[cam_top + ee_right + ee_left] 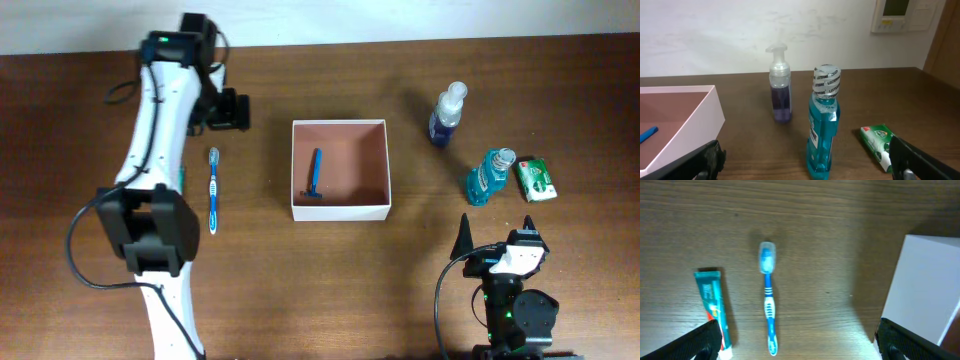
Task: Pack container
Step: 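Raise the left gripper and move it over the blue toothbrush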
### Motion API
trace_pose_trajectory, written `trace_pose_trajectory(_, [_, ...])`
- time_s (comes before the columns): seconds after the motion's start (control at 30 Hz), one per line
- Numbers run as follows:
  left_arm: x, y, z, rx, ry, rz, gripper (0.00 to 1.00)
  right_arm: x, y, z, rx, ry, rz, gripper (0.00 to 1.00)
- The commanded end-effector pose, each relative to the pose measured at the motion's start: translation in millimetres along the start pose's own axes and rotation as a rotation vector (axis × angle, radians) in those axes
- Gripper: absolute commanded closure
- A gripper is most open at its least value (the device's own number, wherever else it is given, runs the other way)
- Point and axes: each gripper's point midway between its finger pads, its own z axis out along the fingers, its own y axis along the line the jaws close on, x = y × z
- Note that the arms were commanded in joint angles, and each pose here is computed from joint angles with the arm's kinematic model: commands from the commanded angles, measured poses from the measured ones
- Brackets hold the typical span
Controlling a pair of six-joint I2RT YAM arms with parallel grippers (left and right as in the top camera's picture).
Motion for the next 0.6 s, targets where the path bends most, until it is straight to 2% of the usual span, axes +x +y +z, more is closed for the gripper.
trace_pose_trajectory(0.0, [0, 11, -4, 0.044, 0.000, 0.008, 0.01, 3, -3, 0, 0.015, 0.006, 0.001, 0.02])
trace_pose_trajectory(0.23, [27, 22, 25, 0.047, 0.128, -0.022, 0.01, 3, -3, 0, 0.015, 0.006, 0.001, 0.02])
trace_pose_trajectory(0.57, [53, 17, 59, 0.084, 0.232, -0.035, 0.01, 3, -3, 0, 0.015, 0.006, 0.001, 0.02])
